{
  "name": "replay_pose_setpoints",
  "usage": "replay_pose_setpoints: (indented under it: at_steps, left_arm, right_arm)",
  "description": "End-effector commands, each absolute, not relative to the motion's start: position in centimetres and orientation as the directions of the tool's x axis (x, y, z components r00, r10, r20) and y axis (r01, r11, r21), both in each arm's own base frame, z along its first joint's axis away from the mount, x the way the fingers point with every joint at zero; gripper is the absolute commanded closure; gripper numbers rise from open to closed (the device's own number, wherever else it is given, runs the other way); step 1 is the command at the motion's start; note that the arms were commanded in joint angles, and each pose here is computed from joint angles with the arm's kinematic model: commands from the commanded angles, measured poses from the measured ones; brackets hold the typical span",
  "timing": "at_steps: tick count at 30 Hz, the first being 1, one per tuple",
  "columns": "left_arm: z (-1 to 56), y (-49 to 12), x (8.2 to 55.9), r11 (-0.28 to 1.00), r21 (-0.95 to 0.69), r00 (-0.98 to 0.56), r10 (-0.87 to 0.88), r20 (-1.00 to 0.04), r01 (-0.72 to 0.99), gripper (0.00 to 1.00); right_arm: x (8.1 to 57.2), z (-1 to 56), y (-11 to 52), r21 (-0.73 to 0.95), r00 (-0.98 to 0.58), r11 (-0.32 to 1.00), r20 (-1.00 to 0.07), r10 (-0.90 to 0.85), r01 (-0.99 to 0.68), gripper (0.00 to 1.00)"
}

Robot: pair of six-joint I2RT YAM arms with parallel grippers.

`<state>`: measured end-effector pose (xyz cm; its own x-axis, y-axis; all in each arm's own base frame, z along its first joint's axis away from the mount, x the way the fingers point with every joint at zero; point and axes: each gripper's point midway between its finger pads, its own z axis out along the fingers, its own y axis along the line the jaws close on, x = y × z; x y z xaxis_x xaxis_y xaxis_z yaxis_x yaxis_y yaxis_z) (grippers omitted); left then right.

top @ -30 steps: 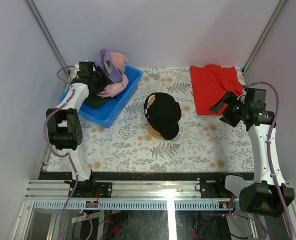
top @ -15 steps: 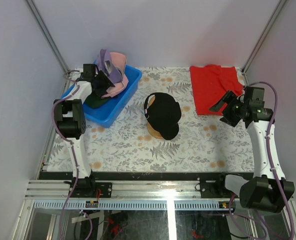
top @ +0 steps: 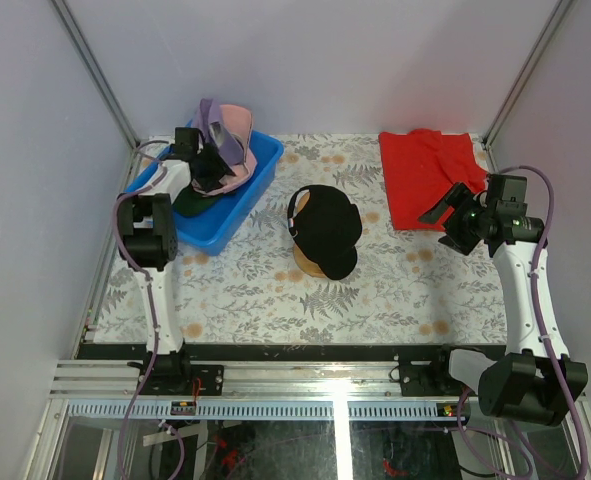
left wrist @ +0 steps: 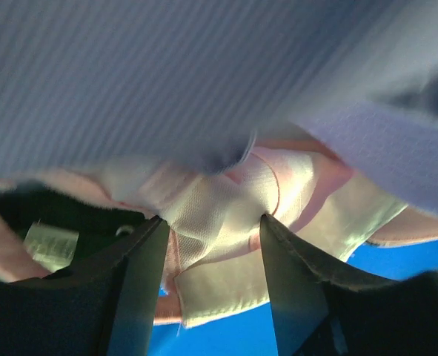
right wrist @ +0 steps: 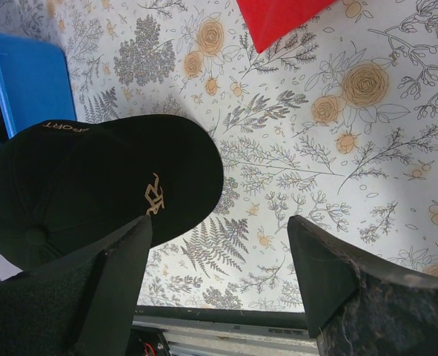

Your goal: Stack the hats

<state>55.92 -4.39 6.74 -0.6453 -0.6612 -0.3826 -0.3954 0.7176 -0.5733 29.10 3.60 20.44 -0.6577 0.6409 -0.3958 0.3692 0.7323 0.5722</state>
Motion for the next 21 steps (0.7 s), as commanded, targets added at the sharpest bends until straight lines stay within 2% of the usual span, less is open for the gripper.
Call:
replay_pose_setpoints:
  at_steps: [1,2,5,7,13,21]
  left_arm:
    - [7.5,-5.9,58.4,0.730,-0.591,-0.657,-0.636,-0.405,-0.343,0.53]
    - [7.5,-6.1,58.7,0.731,-0.591,-0.657,-0.635,-0.405,-0.342,0.58]
    - [8.4,-6.3,59.4,0.717,-0.609,-0.646,-0.649,-0.403,-0.340,0.89]
    - [10.1,-6.7,59.6,0.704,-0.634,-0.639,-0.655,-0.403,-0.321,1.00]
    - [19.2,-8.3,57.7,0.640,-0.738,-0.634,-0.665,-0.394,-0.213,1.00]
    - [26.3,-8.6,52.1,0.463,-0.870,-0.663,-0.707,-0.246,-0.170,1.00]
  right_arm:
    - [28.9,21.0,3.6,0.581,-0.644,0.727,-0.406,0.649,0.366,0.19]
    - [28.9,21.2,3.7,0.583,-0.644,0.727,-0.406,0.648,0.364,0.19]
    - [28.7,21.7,3.7,0.585,-0.639,0.727,-0.413,0.649,0.360,0.19]
    - [28.6,21.9,3.7,0.588,-0.636,0.725,-0.415,0.650,0.357,0.19]
    - [28.4,22.5,4.3,0.617,-0.631,0.714,-0.417,0.654,0.332,0.20]
    - [28.8,23.5,5.3,0.666,-0.639,0.695,-0.414,0.648,0.273,0.20]
